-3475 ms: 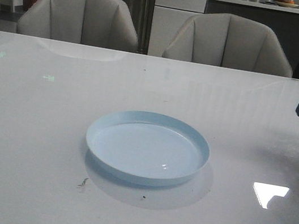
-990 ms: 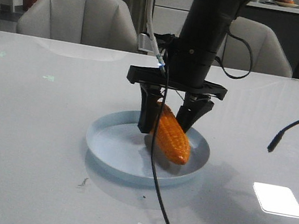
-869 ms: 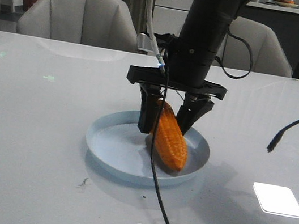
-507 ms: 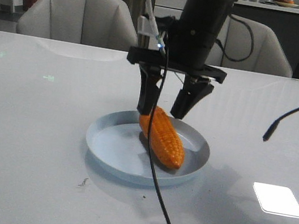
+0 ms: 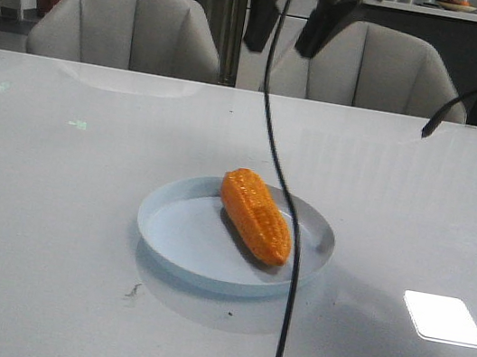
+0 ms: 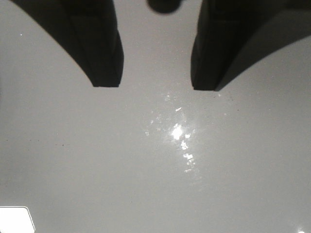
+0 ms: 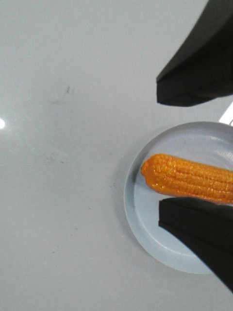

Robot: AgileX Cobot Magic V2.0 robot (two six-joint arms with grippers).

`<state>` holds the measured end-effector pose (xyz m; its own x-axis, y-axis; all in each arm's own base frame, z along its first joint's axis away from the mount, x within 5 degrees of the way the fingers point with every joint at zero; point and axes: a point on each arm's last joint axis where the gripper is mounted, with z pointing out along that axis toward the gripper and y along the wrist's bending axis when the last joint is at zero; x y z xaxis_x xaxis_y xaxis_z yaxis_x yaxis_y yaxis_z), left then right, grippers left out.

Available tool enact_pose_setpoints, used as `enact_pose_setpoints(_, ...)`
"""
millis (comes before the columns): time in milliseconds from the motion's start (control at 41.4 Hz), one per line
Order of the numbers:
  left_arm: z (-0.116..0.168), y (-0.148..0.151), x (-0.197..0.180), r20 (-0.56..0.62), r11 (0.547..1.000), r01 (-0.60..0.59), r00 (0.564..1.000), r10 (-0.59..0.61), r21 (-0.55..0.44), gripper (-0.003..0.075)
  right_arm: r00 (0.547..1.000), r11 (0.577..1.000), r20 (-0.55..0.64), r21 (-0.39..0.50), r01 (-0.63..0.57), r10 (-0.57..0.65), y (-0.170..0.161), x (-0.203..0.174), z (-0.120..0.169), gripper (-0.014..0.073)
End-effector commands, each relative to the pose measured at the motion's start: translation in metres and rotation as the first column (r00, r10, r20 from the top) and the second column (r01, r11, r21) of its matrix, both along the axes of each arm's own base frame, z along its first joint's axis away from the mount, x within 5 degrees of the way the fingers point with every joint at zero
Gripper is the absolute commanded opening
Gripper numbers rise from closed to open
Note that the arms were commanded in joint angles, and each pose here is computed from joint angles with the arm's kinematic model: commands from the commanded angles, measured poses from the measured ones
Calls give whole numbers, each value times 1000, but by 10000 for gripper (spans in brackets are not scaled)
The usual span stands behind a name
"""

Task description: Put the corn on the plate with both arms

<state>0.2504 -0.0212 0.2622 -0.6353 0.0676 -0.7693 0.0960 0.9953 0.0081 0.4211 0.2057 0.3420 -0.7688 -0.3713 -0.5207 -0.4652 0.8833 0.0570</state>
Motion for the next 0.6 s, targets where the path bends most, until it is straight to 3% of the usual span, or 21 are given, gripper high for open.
enact_pose_setpoints(0,21,0,3,119,999,-12,993,16,-33,382,990,996,119,53,66,-72,-37,-27,72,508)
enact_pose_setpoints(169,21,0,3,119,999,-12,993,16,-33,382,957,981,231,126,150,-176,-79,-48,120,508)
enact_pose_setpoints(338,21,0,3,119,999,-12,993,16,-33,382,900,966,352,119,230,-258,-124,-80,163,507)
enact_pose_setpoints(459,21,0,3,119,999,-12,993,16,-33,382,863,949,393,136,286,-316,-151,-104,183,507)
enact_pose_setpoints(579,21,0,3,119,999,-12,993,16,-33,382,834,934,424,116,337,-353,-171,-121,186,507)
